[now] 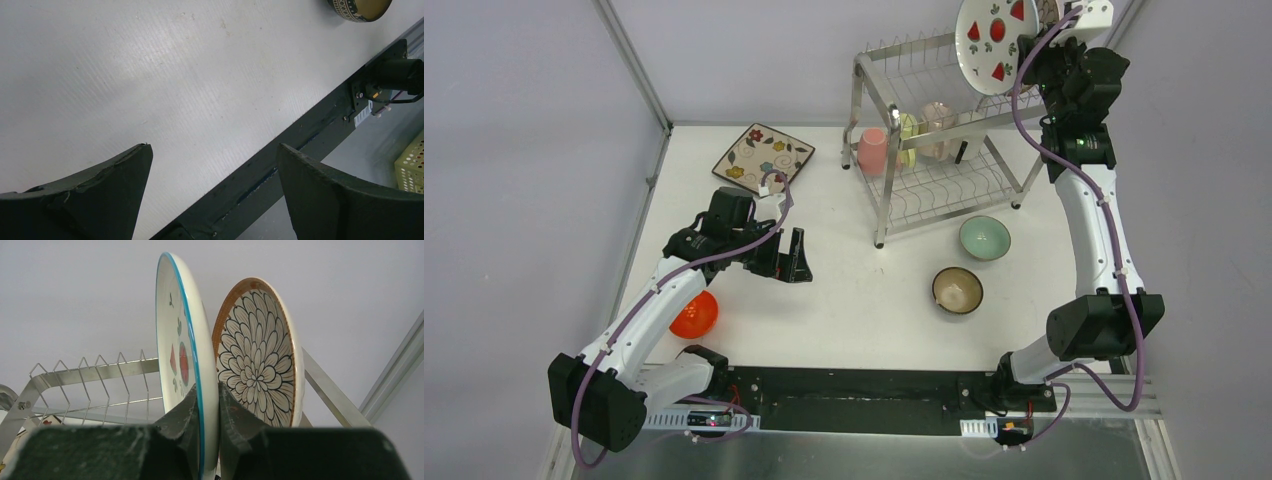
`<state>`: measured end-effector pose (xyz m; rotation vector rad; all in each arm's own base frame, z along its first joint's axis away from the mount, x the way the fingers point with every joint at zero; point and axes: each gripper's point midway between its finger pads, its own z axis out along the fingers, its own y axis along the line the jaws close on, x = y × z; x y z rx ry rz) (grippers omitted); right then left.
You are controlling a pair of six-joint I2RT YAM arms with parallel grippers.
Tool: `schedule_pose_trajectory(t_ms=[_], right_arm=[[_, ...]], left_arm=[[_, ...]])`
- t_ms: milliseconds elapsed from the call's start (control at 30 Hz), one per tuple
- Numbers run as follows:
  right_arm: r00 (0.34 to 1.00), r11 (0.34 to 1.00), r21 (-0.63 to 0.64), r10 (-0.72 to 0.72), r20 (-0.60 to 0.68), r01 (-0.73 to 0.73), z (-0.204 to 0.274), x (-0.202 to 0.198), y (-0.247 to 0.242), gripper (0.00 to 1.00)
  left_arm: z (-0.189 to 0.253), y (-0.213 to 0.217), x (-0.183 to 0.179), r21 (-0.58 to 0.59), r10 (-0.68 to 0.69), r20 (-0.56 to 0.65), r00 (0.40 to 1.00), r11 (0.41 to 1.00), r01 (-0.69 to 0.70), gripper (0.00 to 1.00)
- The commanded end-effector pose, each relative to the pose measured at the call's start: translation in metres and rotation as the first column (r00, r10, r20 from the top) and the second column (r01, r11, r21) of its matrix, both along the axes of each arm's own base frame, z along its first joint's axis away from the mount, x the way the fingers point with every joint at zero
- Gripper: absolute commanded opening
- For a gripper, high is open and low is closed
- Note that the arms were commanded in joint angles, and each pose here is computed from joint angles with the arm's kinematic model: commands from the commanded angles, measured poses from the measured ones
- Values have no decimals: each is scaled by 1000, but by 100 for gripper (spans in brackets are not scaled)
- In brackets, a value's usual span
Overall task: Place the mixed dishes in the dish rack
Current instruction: Insert the plate into the dish rack.
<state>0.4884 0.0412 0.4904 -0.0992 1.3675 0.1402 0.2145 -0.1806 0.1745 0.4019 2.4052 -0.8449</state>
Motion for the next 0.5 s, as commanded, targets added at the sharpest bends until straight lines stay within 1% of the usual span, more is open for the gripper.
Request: schedule_pose_trajectory(t_ms=[0, 300, 467], right_arm=[[937, 991, -2, -122, 327, 130, 110, -51, -30, 0], [939, 989, -18, -132, 318, 146, 106, -44, -32, 0], [953, 991, -30, -116, 279, 129, 88, -36, -28, 0]], left_arm=[[13, -4, 0, -15, -26, 56, 998, 1000, 27, 99], [12, -4, 0, -14, -25, 53, 998, 1000, 25, 99], [13, -3, 1, -13, -19, 56, 998, 1000, 20, 99]])
